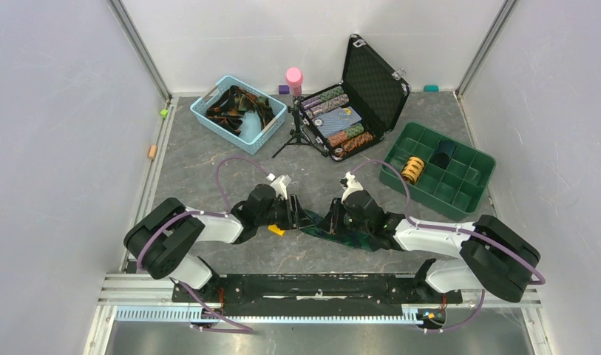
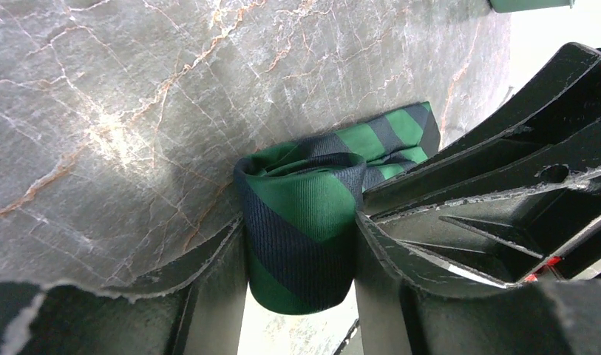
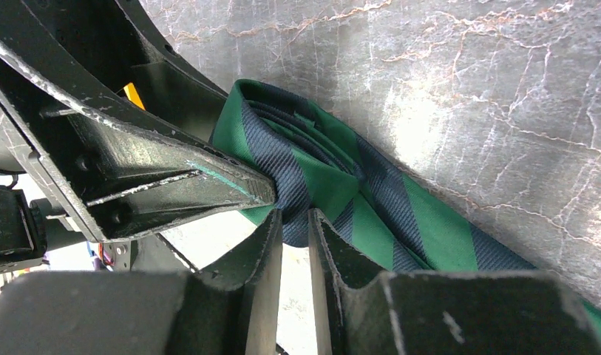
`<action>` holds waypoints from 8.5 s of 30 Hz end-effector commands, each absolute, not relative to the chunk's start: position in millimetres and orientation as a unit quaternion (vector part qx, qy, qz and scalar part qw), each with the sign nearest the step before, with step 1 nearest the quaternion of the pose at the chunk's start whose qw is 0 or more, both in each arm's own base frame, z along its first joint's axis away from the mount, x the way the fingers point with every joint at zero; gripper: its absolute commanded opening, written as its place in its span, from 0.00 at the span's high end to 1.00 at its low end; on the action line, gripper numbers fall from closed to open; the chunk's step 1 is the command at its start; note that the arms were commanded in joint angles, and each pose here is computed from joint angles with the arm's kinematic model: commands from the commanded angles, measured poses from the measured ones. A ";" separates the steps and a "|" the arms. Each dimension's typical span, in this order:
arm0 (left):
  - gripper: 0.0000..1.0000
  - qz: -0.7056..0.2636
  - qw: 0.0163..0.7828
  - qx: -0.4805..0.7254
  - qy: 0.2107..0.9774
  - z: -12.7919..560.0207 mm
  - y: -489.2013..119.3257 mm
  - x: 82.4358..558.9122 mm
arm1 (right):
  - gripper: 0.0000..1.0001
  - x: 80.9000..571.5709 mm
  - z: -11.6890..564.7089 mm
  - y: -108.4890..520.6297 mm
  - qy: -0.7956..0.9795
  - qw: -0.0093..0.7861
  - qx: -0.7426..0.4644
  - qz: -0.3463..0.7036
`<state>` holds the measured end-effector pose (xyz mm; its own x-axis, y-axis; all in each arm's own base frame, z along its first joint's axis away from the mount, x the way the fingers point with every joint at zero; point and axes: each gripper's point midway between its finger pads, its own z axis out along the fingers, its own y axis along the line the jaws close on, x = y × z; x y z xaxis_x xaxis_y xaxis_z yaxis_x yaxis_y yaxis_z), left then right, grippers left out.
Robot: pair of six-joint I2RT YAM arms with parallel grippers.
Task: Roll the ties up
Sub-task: Roll the tie at the center of the board.
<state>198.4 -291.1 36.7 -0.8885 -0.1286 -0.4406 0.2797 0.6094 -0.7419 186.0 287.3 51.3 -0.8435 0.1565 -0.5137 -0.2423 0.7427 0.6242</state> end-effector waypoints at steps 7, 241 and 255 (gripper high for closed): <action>0.47 -0.415 0.241 0.052 0.876 48.9 -290.6 207.4 | 0.75 195.0 70.0 279.9 0.882 0.320 -0.035 0.344; 0.13 -0.433 0.186 0.027 0.881 39.2 -272.3 195.7 | 0.77 184.6 48.6 282.5 0.896 0.278 -0.029 0.345; 0.05 -0.420 0.178 -0.005 0.890 42.7 -267.5 190.7 | 0.77 184.1 46.7 282.0 0.896 0.277 -0.029 0.345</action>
<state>196.5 -268.7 46.7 -0.9221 -0.1368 -0.3621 0.2005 0.6314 -0.7491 186.2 287.2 52.4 -0.8511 0.1546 -0.5018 -0.2321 0.7464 0.6237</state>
